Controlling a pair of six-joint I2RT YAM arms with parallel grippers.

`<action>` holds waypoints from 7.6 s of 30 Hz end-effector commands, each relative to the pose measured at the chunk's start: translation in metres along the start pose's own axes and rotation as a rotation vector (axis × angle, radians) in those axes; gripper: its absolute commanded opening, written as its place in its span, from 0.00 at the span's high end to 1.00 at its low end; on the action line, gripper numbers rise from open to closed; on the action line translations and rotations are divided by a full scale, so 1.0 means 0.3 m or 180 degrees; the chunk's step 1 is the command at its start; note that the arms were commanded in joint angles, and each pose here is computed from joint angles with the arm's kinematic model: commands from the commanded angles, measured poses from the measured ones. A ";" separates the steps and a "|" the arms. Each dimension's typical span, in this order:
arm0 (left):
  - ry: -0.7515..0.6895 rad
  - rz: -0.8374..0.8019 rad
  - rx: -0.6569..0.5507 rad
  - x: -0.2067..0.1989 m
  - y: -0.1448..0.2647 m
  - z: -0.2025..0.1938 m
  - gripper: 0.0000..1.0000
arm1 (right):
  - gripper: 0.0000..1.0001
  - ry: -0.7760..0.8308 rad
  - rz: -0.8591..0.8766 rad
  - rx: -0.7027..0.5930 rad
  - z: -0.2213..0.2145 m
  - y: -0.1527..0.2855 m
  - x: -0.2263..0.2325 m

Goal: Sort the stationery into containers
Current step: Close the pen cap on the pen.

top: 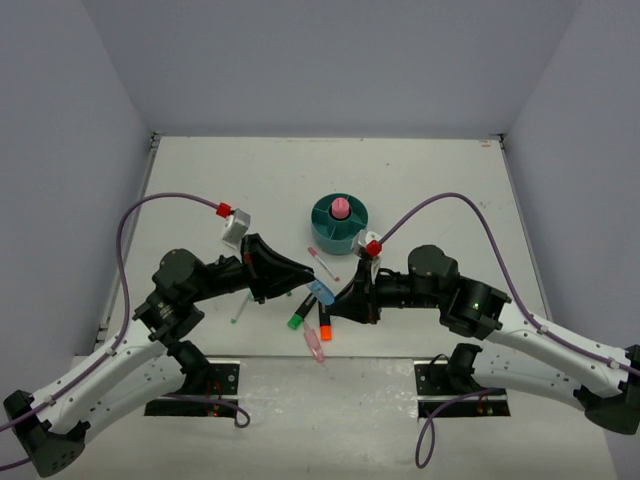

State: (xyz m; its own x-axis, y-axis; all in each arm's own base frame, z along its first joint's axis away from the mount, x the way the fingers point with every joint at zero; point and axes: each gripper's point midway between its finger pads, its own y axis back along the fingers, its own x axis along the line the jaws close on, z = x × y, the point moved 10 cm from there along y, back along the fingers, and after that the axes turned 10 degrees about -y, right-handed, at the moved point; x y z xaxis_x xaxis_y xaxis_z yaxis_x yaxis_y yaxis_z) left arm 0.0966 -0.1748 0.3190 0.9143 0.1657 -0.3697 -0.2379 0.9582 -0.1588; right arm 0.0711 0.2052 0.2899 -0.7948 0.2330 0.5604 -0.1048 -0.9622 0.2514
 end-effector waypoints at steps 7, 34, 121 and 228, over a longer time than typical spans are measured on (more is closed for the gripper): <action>-0.0426 0.0127 -0.0559 -0.058 0.025 0.142 1.00 | 1.00 -0.0116 0.0052 0.0109 -0.051 -0.011 -0.020; -0.0522 -0.0575 -0.0448 -0.045 0.028 0.014 0.30 | 1.00 -0.0619 -0.0336 -0.0657 0.127 -0.059 0.020; -0.0727 -0.0966 -0.0123 -0.103 0.011 0.107 1.00 | 0.40 0.0279 -0.0105 -0.0467 0.068 0.055 0.029; -0.0027 -0.0551 -0.0043 0.010 -0.052 -0.026 1.00 | 1.00 0.0627 0.0524 -0.1464 0.454 0.076 0.241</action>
State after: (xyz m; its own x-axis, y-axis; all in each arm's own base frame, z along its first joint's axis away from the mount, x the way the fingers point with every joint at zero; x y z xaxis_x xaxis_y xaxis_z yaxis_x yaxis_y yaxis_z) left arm 0.1034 -0.1846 0.3542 0.9720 0.0479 -0.2302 -0.1363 0.9126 -0.3855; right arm 0.0819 0.2262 0.3511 -0.8327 0.1435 0.5347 -0.0794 -0.9868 0.1412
